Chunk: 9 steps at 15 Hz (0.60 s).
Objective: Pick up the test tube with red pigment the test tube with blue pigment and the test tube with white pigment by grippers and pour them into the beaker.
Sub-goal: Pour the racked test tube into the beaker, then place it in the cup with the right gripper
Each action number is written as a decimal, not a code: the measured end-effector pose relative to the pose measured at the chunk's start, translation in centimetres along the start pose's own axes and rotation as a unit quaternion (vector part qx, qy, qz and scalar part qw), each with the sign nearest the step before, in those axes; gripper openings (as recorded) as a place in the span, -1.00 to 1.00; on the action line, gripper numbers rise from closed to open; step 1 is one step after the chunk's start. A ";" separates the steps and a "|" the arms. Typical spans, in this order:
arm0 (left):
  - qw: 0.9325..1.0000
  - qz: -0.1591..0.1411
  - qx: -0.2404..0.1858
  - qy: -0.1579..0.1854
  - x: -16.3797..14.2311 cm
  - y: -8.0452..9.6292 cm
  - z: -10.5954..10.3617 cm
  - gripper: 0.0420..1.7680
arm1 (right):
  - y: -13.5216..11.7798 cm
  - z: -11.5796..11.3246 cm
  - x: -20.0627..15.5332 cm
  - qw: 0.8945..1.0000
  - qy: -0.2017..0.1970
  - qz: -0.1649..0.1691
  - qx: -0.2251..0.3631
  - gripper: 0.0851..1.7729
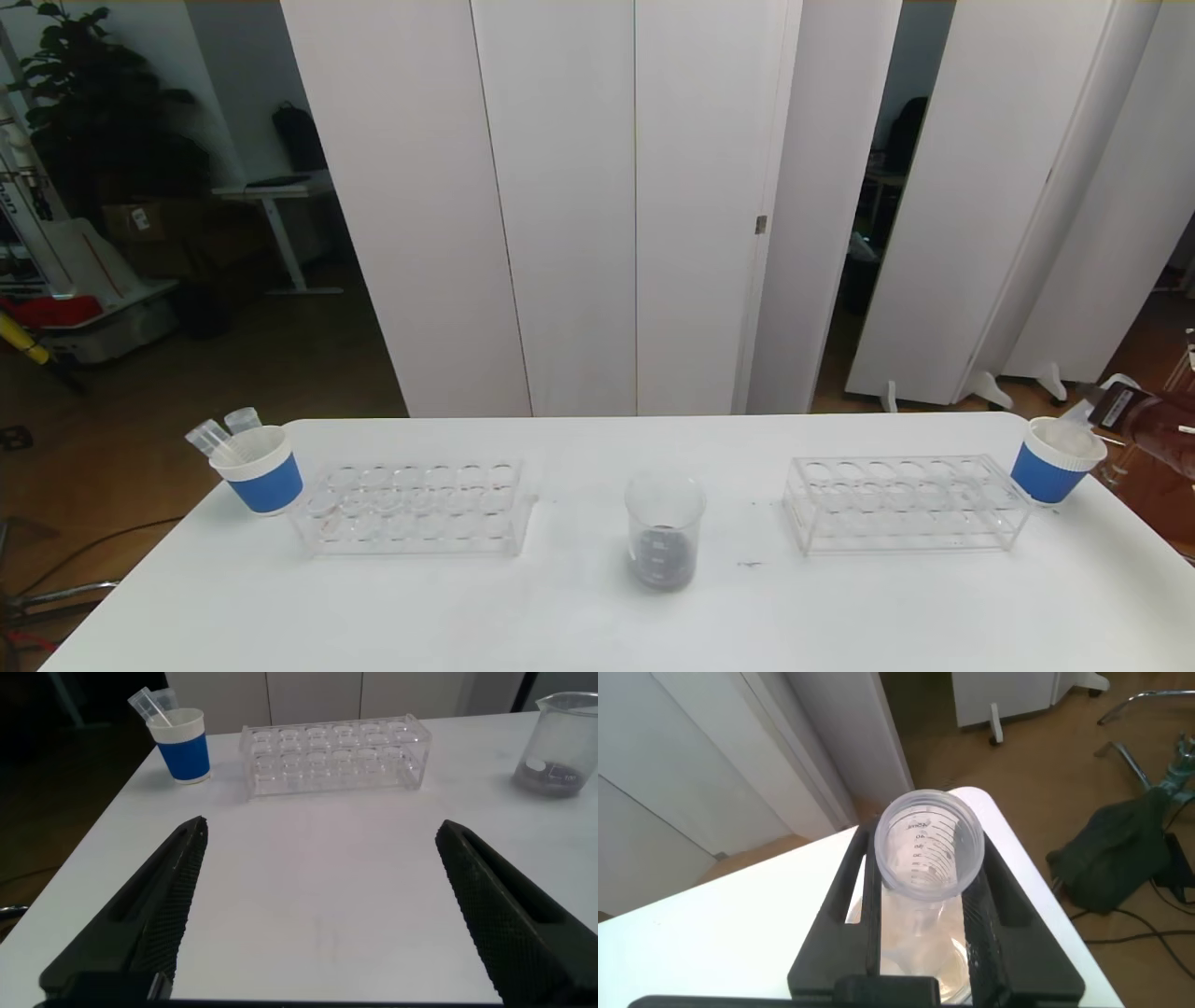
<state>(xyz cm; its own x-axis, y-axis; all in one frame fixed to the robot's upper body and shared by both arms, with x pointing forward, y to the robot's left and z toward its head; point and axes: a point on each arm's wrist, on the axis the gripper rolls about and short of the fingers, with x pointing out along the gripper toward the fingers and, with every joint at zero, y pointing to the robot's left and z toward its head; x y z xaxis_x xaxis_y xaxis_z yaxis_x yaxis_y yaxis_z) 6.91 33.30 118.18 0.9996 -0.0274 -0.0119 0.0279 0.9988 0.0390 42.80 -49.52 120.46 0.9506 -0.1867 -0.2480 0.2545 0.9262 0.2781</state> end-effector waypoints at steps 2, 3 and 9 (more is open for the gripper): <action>1.000 0.000 0.000 0.000 0.0 0.0 0.0 0.97 | -0.2 -0.4 0.1 1.000 0.006 -0.002 0.002 -0.42; 1.000 0.000 0.000 0.000 0.0 0.0 0.0 0.97 | -0.4 -0.5 0.1 1.000 0.008 -0.004 0.003 -0.42; 1.000 0.000 0.000 0.000 0.0 0.0 0.0 0.97 | -0.5 -0.7 0.1 1.000 0.011 -0.005 0.004 -0.42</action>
<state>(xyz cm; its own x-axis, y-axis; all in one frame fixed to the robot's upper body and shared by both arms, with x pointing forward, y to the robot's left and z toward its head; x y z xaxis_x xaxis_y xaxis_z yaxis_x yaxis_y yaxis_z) 6.91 33.30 118.17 0.9995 -0.0277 -0.0123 0.0281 0.9988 0.0395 42.67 -49.77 119.68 0.9439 -0.1893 -0.2707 0.2659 0.9216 0.2828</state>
